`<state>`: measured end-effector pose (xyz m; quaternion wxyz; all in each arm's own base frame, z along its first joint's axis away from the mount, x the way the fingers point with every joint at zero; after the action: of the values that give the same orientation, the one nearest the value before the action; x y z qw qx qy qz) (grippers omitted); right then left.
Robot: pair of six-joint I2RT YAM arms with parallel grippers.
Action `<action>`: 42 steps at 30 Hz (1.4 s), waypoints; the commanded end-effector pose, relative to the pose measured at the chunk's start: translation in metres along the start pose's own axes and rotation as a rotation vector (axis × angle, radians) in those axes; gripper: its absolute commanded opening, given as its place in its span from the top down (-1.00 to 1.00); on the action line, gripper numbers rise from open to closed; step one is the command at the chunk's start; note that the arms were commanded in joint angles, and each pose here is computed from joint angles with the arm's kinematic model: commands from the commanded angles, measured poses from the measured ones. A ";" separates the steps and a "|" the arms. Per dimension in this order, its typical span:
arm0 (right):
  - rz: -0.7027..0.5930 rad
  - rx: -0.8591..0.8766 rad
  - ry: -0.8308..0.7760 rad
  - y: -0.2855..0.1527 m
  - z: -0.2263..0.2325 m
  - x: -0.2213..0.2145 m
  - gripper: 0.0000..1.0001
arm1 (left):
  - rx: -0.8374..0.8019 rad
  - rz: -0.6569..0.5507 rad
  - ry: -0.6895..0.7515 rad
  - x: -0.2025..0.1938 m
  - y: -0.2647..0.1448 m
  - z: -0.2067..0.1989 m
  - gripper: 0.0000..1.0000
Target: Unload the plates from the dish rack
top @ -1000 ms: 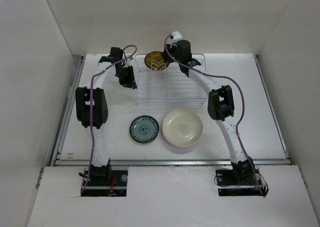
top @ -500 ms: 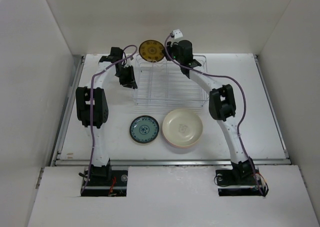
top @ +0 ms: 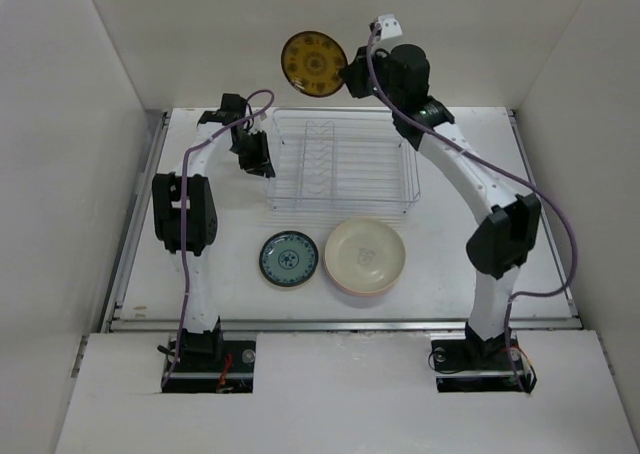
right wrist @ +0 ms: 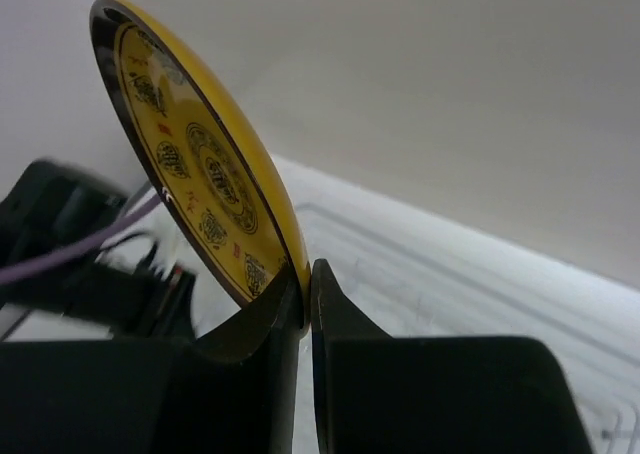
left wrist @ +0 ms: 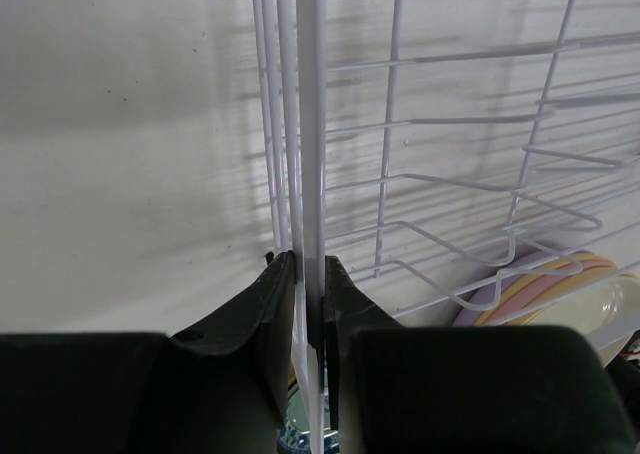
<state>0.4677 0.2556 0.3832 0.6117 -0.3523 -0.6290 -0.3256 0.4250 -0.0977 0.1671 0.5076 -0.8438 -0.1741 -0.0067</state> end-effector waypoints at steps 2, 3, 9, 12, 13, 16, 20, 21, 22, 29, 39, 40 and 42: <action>0.313 0.173 0.061 -0.051 0.039 -0.045 1.00 | -0.012 0.116 -0.116 -0.010 0.015 -0.002 1.00; 0.438 0.275 0.095 -0.068 0.056 -0.074 1.00 | -0.016 0.108 -0.121 -0.008 0.013 -0.004 1.00; 0.666 0.548 0.041 -0.136 0.120 -0.126 1.00 | -0.022 0.096 -0.125 -0.005 0.011 -0.007 1.00; 0.728 0.630 0.035 -0.147 0.147 -0.144 1.00 | -0.026 0.088 -0.120 -0.005 0.007 -0.009 1.00; 0.742 0.641 0.032 -0.147 0.152 -0.149 1.00 | -0.027 0.088 -0.110 -0.005 0.007 -0.008 1.00; 0.780 0.621 0.001 -0.133 0.163 -0.159 1.00 | -0.029 0.077 -0.114 -0.005 -0.003 -0.008 1.00; 0.854 0.642 -0.010 -0.117 0.180 -0.178 1.00 | -0.021 0.073 -0.105 -0.008 -0.007 -0.007 1.00; 0.849 0.642 -0.019 -0.113 0.185 -0.178 1.00 | -0.026 0.064 -0.100 -0.008 -0.011 -0.009 1.00; 0.875 0.632 -0.022 -0.110 0.185 -0.189 1.00 | -0.021 0.052 -0.096 -0.006 -0.011 -0.008 1.00; 0.946 0.616 -0.047 -0.105 0.183 -0.206 0.30 | -0.035 0.027 -0.066 -0.006 -0.022 -0.013 0.91; 0.764 0.517 -0.125 -0.108 0.174 -0.143 -0.52 | -0.045 0.000 -0.051 0.000 -0.035 -0.017 0.23; 0.724 0.503 -0.131 -0.108 0.172 -0.132 -0.54 | -0.050 -0.011 -0.046 0.001 -0.041 -0.020 0.23; 0.647 0.434 -0.141 -0.110 0.165 -0.108 -0.57 | -0.059 -0.029 -0.028 0.002 -0.048 -0.023 0.17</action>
<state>0.2813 0.3308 0.1888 0.7270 -0.4410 -0.5017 0.1591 0.4226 -0.0976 0.1712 0.5008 -0.8479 -0.1707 0.0331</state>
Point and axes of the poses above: each gripper's point midway between its finger pads, its own y axis out along the fingers, its own z axis along the line the jaws close on, x = y × z, the point moved 8 cm from there along -y, back along the fingers, and after that the axes turned 13 degrees about -y, right-handed, at the moved point
